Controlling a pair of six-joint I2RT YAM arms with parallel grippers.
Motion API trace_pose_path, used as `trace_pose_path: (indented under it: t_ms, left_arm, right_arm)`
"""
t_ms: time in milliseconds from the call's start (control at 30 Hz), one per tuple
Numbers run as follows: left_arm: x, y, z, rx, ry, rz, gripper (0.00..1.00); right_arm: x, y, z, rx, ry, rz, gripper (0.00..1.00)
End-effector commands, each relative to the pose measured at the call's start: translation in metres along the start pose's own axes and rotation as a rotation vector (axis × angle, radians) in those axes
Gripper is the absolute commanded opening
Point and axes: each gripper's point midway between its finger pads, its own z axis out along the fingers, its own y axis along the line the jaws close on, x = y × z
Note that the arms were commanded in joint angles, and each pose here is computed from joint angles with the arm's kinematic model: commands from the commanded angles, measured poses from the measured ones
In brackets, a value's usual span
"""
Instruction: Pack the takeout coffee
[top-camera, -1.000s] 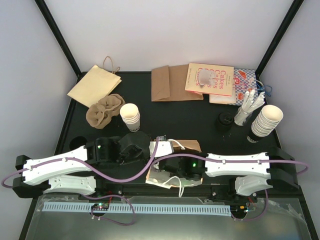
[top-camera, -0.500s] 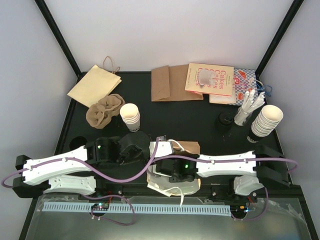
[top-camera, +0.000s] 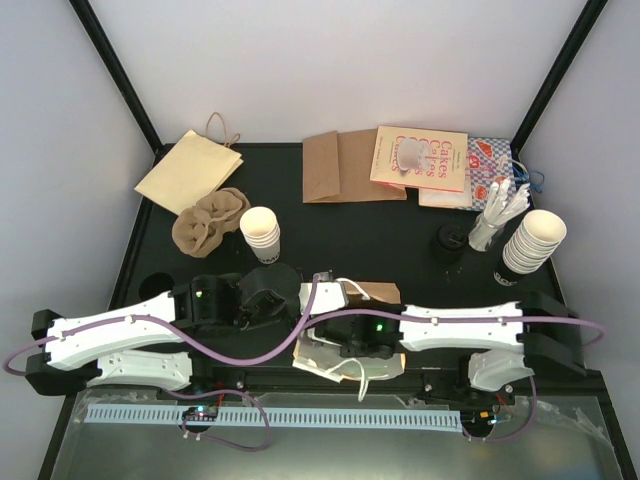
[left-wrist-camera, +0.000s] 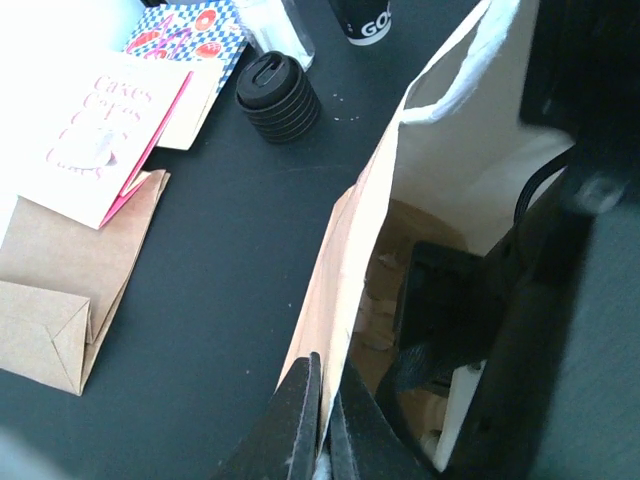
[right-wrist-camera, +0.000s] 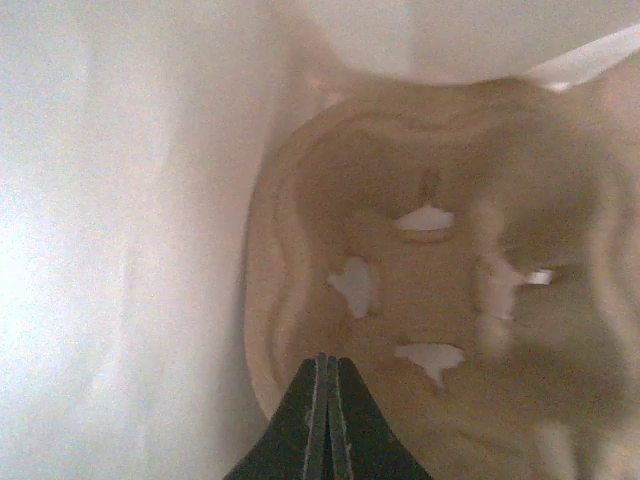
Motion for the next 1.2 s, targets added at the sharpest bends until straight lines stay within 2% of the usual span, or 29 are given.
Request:
trace_pose_path:
  t_ms: [0, 300, 467, 633, 800, 933, 1167]
  left_arm:
    - [-0.005, 0.008, -0.001, -0.048, -0.006, -0.018, 0.02]
    - [-0.011, 0.016, -0.003, -0.084, -0.008, -0.015, 0.02]
    - [-0.014, 0.039, -0.006, -0.205, 0.006, -0.018, 0.02]
    - [-0.024, 0.071, -0.014, -0.359, 0.020, 0.027, 0.01]
    - [-0.036, 0.091, -0.023, -0.456, -0.018, 0.073, 0.01]
    - [-0.031, 0.083, -0.018, -0.429, -0.038, 0.086, 0.02]
    - [-0.009, 0.052, -0.006, -0.286, -0.051, 0.049, 0.02]
  right_arm:
    - [-0.007, -0.020, -0.030, 0.086, -0.069, -0.001, 0.01]
    - [-0.008, -0.036, -0.061, 0.141, -0.121, 0.020, 0.02]
    - [-0.016, -0.037, -0.076, 0.193, -0.202, -0.036, 0.01]
    - [-0.017, -0.038, -0.071, 0.223, -0.193, -0.077, 0.01]
    - [-0.016, -0.025, -0.045, 0.227, -0.175, -0.092, 0.01]
    - [-0.020, -0.015, -0.028, 0.226, -0.169, -0.082, 0.01]
    - [-0.013, 0.007, 0.001, 0.155, -0.114, -0.083, 0.01]
